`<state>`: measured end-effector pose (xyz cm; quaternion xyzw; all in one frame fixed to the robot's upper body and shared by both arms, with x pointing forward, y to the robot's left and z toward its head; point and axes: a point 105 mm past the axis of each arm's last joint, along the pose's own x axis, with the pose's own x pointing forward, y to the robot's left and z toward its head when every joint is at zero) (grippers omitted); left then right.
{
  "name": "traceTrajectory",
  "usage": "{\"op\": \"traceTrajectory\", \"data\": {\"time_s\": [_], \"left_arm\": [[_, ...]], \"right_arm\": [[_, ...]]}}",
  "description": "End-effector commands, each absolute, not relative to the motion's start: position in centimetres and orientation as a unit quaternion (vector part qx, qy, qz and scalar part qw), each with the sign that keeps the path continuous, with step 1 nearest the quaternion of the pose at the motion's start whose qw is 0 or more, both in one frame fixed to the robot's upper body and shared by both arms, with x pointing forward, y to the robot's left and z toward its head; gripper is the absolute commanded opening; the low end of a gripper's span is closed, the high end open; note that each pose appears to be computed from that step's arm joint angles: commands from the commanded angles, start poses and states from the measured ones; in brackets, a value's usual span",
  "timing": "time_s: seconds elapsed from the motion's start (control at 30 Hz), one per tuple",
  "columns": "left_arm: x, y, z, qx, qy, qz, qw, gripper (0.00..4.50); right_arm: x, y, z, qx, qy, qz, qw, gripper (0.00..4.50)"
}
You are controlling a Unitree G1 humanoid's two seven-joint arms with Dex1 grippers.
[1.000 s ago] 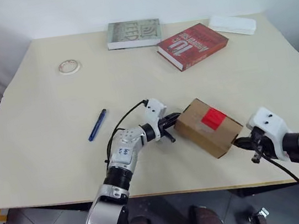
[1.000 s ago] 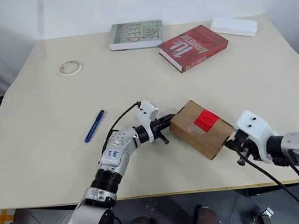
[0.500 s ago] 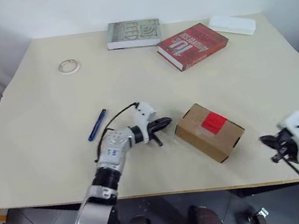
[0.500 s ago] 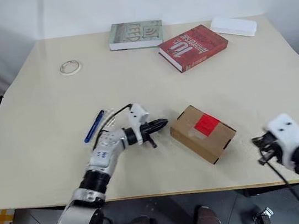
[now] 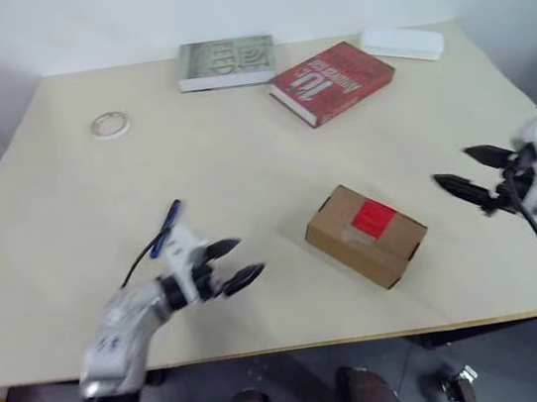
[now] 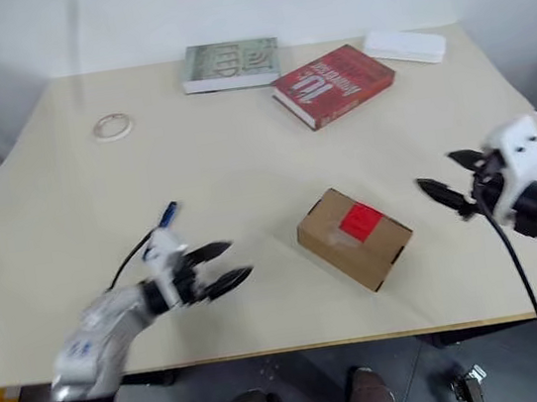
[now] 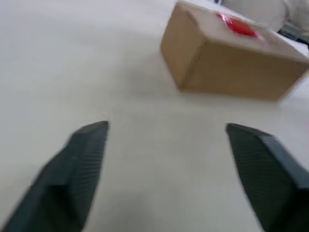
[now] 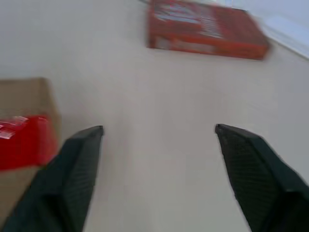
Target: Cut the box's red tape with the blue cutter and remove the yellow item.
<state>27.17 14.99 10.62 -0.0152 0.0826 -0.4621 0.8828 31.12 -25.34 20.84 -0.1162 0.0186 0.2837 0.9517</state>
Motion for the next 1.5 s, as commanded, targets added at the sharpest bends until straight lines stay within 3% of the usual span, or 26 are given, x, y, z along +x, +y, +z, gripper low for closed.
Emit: {"op": "traceTrajectory", "data": {"time_s": [0.03,0.17,0.3,0.53,0.73,0.93,1.1,1.2,1.43,1.5], "left_arm": [[26.1,17.2,13.8,0.002,0.023,-0.439,0.898,4.50],[25.8,22.0,14.9,0.023,0.004,-0.339,0.940,4.50],[23.9,25.7,15.4,0.031,0.004,-0.269,0.963,4.50],[21.9,29.7,15.1,0.045,0.039,-0.178,0.982,4.50],[25.4,28.9,14.9,0.008,0.040,-0.170,0.985,4.50],[30.5,26.4,13.1,0.020,0.071,-0.203,0.976,4.50],[33.2,24.6,12.4,0.017,0.081,-0.227,0.970,4.50],[34.0,24.2,11.9,0.015,0.087,-0.227,0.970,4.50],[34.0,24.0,8.1,0.017,0.192,-0.211,0.958,4.50],[33.5,24.3,8.0,0.031,0.195,-0.204,0.959,3.91]], "right_arm": [[31.4,-25.2,22.3,-0.132,-0.009,0.311,0.941,4.48],[31.5,-25.8,23.1,-0.129,-0.049,0.339,0.931,4.48],[30.7,-26.6,22.3,-0.147,-0.037,0.373,0.915,4.48],[30.0,-26.1,22.7,-0.144,-0.042,0.416,0.897,4.48],[27.5,-24.2,24.1,-0.161,-0.048,0.480,0.861,4.48],[26.4,-23.2,25.2,-0.173,-0.062,0.486,0.854,4.48],[26.3,-22.6,25.3,-0.166,-0.068,0.473,0.863,4.48],[26.1,-22.5,25.2,-0.163,-0.067,0.470,0.865,4.48],[25.5,-22.9,25.0,-0.163,-0.066,0.447,0.877,4.48],[25.3,-23.1,24.9,-0.164,-0.062,0.445,0.878,4.50]]}}
